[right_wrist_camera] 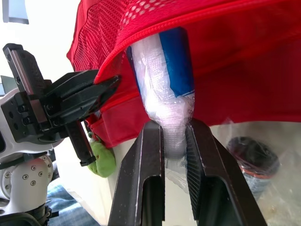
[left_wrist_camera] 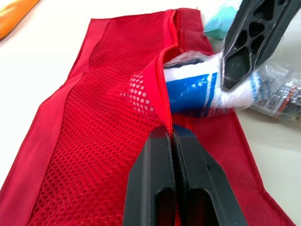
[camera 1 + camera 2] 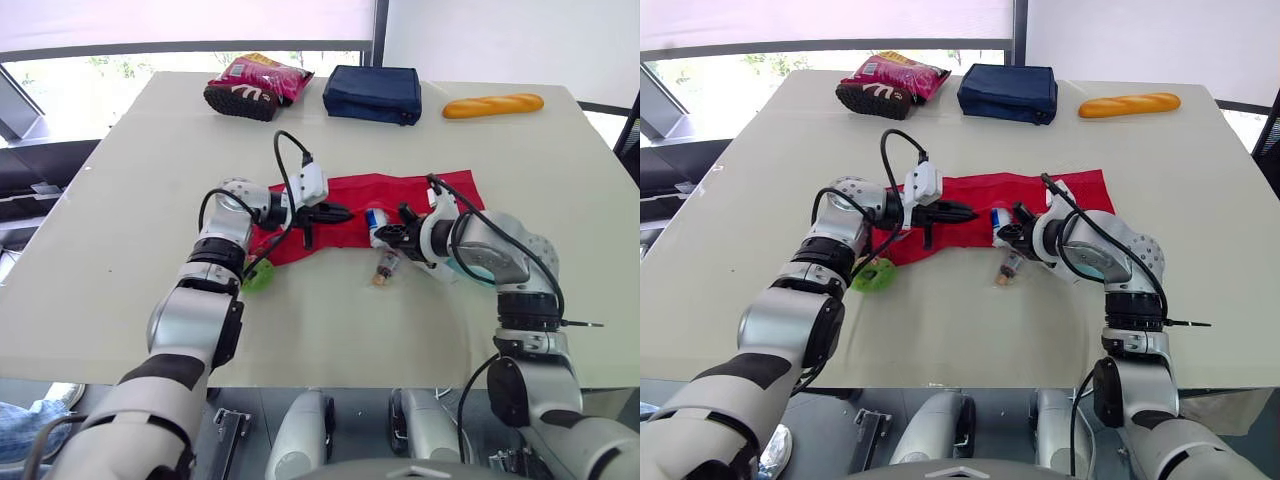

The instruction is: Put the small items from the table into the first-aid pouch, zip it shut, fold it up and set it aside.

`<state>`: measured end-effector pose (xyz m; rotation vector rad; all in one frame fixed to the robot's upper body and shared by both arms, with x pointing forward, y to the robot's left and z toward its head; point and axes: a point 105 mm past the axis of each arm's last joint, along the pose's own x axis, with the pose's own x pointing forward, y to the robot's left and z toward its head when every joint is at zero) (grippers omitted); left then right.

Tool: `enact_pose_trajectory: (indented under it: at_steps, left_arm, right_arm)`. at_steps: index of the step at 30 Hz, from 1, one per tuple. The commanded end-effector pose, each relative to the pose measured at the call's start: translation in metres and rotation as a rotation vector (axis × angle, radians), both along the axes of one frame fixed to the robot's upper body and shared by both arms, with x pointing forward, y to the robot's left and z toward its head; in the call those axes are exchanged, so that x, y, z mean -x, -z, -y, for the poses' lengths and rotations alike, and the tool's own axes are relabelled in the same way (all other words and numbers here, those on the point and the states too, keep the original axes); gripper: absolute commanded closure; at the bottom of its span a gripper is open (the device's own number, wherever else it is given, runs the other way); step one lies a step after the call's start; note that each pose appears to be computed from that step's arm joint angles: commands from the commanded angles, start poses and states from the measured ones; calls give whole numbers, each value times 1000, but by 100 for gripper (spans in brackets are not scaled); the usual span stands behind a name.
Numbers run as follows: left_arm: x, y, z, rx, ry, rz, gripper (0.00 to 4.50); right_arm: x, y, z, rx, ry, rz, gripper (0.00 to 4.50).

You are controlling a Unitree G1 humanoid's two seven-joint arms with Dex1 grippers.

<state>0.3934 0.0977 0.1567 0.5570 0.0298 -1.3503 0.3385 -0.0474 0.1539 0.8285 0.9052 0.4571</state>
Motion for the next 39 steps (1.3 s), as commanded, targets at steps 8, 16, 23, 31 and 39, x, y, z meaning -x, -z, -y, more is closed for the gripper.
enact_pose_trajectory:
  at_steps: [8, 16, 23, 31, 39]
  left_arm:
    - [12, 0, 16, 13, 101, 27, 450]
    - [14, 2, 17, 14, 110, 21, 450]
    - [13, 1, 15, 14, 103, 21, 450]
    - [7, -1, 11, 16, 62, 29, 450]
    - [4, 0, 5, 13, 30, 25, 450]
  right_arm:
    - [-14, -33, -25, -112, -6, 116, 441]
    - [-24, -34, -33, -95, 5, 204, 441]
    - [-22, -27, -41, -52, -30, 275, 340]
    - [-13, -16, -29, 20, -63, 305, 149]
    - [5, -16, -3, 240, -204, 495, 149]
